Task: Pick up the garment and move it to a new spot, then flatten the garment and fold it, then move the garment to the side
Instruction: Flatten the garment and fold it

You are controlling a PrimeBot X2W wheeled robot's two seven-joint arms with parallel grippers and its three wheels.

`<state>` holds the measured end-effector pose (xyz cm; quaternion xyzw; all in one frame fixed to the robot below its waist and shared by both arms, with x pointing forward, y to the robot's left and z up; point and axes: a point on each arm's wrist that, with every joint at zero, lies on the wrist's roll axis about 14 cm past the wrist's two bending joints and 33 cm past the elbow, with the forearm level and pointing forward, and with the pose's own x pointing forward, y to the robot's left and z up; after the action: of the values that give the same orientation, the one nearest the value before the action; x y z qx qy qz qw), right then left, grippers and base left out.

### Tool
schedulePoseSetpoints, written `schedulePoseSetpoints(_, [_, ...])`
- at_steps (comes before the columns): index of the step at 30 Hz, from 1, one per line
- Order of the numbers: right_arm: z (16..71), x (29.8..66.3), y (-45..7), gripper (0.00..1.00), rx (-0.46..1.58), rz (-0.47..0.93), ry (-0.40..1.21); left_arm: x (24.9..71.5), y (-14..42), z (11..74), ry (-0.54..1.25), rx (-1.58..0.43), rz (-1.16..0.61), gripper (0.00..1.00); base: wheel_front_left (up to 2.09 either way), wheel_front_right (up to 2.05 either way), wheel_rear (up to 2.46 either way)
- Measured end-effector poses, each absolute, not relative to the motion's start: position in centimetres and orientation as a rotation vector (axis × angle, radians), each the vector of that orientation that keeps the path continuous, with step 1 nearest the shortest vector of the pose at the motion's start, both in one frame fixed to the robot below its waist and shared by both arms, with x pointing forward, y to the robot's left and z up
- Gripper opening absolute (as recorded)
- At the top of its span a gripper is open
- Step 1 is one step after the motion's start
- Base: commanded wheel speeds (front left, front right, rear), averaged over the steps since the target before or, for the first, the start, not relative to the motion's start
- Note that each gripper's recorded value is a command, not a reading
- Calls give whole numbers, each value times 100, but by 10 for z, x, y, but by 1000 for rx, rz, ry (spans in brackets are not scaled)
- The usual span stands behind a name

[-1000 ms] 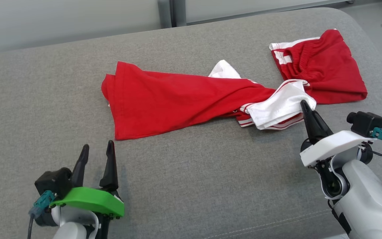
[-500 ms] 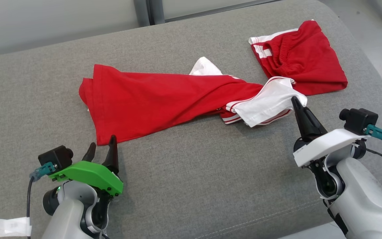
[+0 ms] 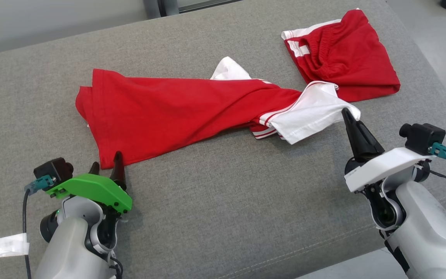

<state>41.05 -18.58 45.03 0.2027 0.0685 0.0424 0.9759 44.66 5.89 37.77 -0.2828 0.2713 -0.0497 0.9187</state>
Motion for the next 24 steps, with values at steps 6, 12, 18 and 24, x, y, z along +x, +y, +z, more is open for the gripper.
schedulePoseSetpoints(6, [452,412,-188,0,410,81,131,451,55,378,554,-556,-114,0,0,0,0])
schedulePoseSetpoints(12, [458,415,-192,0,412,75,111,449,50,382,543,-536,-139,0,0,0,0])
schedulePoseSetpoints(18, [475,420,-187,0,421,97,59,456,59,402,442,-566,-126,0,0,0,0])
schedulePoseSetpoints(24, [504,424,-189,0,438,106,-28,470,74,452,227,-680,-123,0,0,0,0])
